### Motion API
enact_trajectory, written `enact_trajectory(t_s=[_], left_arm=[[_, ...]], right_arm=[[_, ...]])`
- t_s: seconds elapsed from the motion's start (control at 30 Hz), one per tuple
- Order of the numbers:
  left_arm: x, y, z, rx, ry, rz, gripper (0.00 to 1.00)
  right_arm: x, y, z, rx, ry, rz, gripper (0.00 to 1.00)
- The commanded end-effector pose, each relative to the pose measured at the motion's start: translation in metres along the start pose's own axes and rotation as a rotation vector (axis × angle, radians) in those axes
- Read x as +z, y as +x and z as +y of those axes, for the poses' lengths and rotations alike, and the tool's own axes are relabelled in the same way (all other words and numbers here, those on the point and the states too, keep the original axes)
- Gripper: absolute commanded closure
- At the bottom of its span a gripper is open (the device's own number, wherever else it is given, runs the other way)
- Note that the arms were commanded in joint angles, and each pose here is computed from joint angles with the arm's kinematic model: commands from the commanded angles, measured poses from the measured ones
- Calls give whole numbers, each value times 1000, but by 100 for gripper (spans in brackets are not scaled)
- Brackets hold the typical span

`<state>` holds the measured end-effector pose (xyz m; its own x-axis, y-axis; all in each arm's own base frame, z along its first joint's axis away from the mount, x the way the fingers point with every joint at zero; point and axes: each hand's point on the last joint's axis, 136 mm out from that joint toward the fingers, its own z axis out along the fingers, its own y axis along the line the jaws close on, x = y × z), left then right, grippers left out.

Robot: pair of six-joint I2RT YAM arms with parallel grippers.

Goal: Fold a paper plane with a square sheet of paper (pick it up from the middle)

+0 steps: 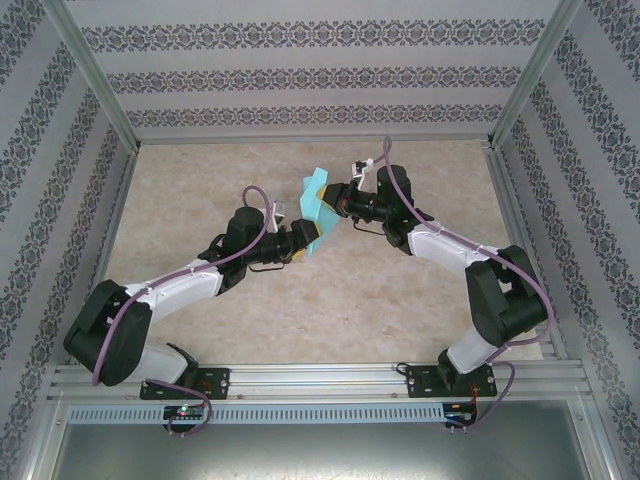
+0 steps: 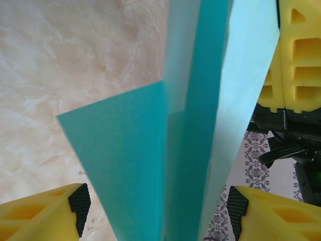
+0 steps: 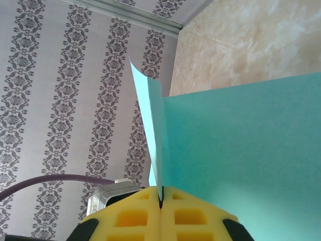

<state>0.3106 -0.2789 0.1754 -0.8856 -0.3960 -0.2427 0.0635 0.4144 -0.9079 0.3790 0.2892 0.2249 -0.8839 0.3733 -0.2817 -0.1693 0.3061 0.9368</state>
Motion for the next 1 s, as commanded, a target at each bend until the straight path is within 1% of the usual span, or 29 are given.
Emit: enact_trajectory(t_s=[0.0,0.13,0.33,0.43,0.57,0.67,0.73,0.83,0.97], left_arm=[[4,-1,-26,39,84,12,29],[4,-3,-37,58,102,20,44],[8,-3,-38,54,103,44,60],[7,-3,-35,61,88,38,68],[4,-3,-33,82,60,31,74],[2,-4,-32,96,44,27,83],[1,-4,-31,103,36,26,83],[1,-3,-30,111,23,31,89],[0,-3,-24,121,-9,37,90]], right_arm=[[-6,-2,16,-21,-45,-17,100],[-7,-2,14,-13,-44,-19,100],[-7,-5,9,-11,-36,-25,100],[-6,-6,5,-6,-27,-28,100],[-5,-8,1,-5,-23,-30,100],[-5,-8,-3,3,-15,-30,100],[-4,-8,-5,5,-14,-26,100],[-2,-7,-6,4,-20,-19,93],[-7,-9,-11,-5,1,-31,76]])
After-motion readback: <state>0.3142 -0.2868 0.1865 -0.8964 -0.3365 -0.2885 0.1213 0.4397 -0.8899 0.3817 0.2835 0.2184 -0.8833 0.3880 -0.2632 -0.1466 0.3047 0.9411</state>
